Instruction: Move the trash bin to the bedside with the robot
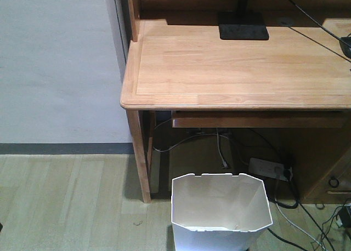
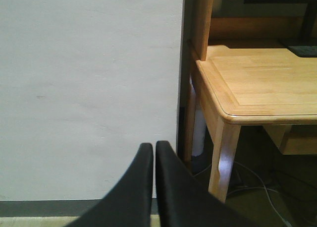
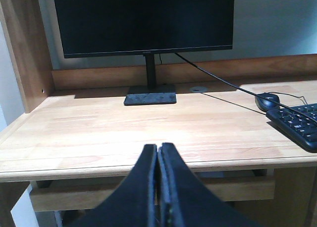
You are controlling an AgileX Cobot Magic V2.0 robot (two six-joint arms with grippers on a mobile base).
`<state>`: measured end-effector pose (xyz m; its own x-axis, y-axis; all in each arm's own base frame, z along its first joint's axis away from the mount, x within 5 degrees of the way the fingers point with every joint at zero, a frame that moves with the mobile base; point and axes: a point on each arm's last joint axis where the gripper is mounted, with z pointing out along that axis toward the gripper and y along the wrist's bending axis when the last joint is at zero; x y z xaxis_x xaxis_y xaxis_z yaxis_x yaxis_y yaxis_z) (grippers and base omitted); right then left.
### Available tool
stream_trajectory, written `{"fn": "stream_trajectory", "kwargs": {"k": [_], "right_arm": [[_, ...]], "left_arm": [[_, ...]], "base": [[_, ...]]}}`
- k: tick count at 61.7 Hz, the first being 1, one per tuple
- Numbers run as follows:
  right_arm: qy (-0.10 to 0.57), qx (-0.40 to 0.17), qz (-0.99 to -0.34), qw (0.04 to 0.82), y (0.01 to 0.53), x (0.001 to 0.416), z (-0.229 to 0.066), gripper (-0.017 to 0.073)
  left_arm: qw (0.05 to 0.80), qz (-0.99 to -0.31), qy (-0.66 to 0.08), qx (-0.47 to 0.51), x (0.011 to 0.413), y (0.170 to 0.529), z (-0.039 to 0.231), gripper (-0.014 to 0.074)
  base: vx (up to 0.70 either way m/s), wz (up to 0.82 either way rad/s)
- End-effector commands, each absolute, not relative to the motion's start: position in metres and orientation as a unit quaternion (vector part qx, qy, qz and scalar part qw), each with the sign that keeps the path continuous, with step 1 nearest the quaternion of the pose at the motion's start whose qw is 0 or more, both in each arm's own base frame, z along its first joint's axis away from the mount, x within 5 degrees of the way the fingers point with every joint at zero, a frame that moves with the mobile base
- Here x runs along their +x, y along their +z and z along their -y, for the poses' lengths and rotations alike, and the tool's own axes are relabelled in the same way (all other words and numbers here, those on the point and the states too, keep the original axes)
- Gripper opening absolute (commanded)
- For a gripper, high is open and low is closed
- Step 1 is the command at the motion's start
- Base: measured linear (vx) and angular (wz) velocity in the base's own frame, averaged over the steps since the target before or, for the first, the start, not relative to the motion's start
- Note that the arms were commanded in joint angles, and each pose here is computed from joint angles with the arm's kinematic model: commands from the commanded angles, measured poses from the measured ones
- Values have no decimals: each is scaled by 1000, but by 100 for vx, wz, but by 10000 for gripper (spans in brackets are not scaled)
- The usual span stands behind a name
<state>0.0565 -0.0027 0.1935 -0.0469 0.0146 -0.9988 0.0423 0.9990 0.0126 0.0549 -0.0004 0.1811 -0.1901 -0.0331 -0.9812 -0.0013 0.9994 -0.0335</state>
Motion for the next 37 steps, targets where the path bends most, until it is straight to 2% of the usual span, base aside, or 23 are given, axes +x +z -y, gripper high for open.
{"fn": "stream_trajectory", "kwargs": {"k": [1,18,37], "right_arm": [[-17,13,-698,716,198,56,3,-10],[-29,-4,-642,766,223,53,1,-10],[-44,-12,-697,716,274,71,3,-10]], "left_arm": [[661,-750,-16,-13,55,182,0,-6],[661,-750,-16,-13,56,182,0,-6],[661,-750,-16,-13,56,182,0,-6]], "base": [[0,0],[0,0],[0,0]]}}
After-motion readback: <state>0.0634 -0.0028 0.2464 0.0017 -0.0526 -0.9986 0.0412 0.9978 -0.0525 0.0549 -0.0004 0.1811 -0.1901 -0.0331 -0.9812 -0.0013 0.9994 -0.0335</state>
